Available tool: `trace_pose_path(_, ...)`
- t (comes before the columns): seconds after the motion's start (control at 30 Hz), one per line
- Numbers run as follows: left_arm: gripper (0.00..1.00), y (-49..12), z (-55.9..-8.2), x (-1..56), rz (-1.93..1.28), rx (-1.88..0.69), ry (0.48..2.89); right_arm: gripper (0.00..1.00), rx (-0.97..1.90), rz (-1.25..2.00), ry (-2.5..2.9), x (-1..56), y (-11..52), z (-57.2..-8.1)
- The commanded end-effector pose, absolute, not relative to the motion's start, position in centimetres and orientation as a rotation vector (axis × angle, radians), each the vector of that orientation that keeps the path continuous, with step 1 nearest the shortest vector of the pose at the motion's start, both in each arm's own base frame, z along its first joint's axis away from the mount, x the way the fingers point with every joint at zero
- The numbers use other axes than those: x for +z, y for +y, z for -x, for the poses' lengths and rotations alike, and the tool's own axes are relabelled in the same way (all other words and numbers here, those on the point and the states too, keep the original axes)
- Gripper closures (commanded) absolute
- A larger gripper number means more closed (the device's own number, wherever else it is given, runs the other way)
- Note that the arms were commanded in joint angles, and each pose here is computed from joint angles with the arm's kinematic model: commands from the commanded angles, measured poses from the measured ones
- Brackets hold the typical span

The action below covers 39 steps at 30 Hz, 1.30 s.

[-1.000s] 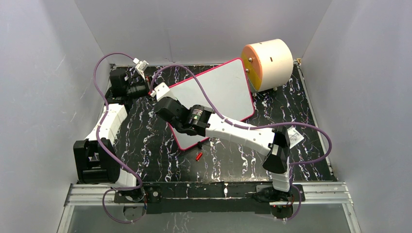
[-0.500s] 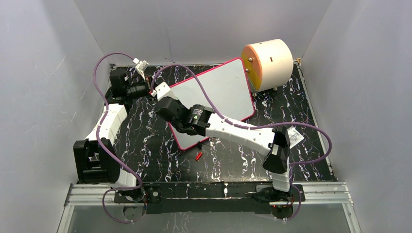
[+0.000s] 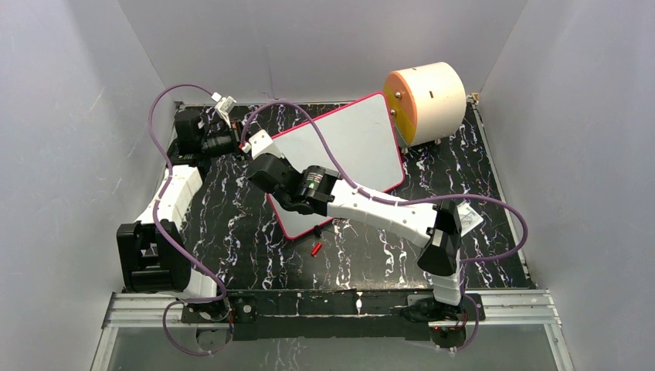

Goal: Write a sentence on the whiteboard

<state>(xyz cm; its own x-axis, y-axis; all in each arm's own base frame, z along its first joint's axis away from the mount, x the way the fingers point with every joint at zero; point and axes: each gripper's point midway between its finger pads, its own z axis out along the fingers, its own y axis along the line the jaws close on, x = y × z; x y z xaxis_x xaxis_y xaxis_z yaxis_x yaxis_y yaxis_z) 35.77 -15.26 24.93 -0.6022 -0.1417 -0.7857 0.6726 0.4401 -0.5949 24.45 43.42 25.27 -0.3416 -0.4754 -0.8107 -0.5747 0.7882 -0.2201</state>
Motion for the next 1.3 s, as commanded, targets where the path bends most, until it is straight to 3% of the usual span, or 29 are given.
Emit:
trace_pose_path(0.0, 1.0, -15.6, -34.9, 24.6, -0.433, -1.26, 1.916, 1.0, 0.116, 0.688, 1.98, 26.9, 42.2, -25.9)
trace_pose_path(1.27, 1.0, -15.6, -34.9, 24.6, -0.434, -1.258, 1.917, 1.0, 0.214, 0.685, 1.895, 30.1, 43.3, -26.1)
